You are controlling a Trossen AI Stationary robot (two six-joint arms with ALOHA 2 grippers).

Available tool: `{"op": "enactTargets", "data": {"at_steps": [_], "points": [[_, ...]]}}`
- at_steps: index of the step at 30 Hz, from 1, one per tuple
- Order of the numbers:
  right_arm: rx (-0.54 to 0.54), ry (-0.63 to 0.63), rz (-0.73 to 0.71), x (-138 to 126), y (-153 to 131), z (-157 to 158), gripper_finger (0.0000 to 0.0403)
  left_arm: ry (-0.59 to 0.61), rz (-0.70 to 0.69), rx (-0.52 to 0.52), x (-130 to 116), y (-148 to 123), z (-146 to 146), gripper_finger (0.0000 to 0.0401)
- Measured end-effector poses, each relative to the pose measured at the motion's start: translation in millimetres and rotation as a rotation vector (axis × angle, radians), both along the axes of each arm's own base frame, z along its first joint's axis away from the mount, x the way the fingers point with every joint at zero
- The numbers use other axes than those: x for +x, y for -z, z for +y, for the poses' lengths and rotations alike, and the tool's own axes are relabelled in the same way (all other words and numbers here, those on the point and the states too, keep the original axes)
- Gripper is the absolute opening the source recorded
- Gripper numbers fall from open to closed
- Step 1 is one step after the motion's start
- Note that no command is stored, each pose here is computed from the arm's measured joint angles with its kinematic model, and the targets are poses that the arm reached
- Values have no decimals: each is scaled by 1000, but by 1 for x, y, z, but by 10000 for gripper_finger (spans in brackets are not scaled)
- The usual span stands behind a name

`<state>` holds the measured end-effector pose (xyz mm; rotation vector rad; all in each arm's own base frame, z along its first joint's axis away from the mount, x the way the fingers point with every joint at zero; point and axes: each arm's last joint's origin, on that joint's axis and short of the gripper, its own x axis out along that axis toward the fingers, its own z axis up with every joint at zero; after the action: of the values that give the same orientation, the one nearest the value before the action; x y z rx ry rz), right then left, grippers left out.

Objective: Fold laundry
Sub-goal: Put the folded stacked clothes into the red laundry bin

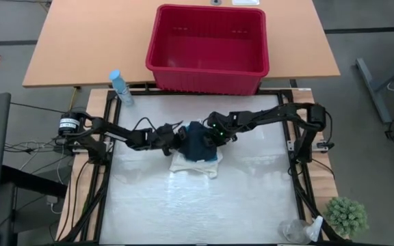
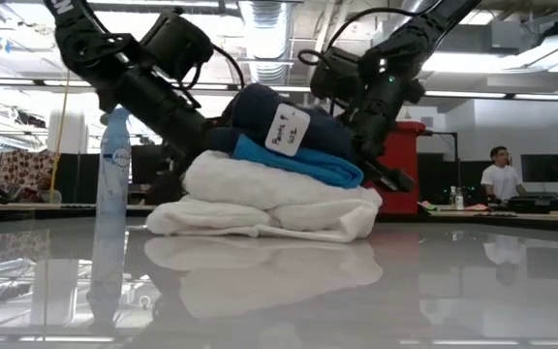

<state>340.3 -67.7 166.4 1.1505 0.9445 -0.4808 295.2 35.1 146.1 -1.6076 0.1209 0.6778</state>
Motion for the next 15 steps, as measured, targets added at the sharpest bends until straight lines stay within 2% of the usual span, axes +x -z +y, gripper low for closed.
{"op": "enactTargets", "data": {"at_steps": [7,15], "points": [[-23,5,-30,-1,-30,-10,37,6,-77,-15,14,-24,30,11],[-94,-9,17,-2,-68,-33,37,-35,-165,-19,24,-52,63,11]]}}
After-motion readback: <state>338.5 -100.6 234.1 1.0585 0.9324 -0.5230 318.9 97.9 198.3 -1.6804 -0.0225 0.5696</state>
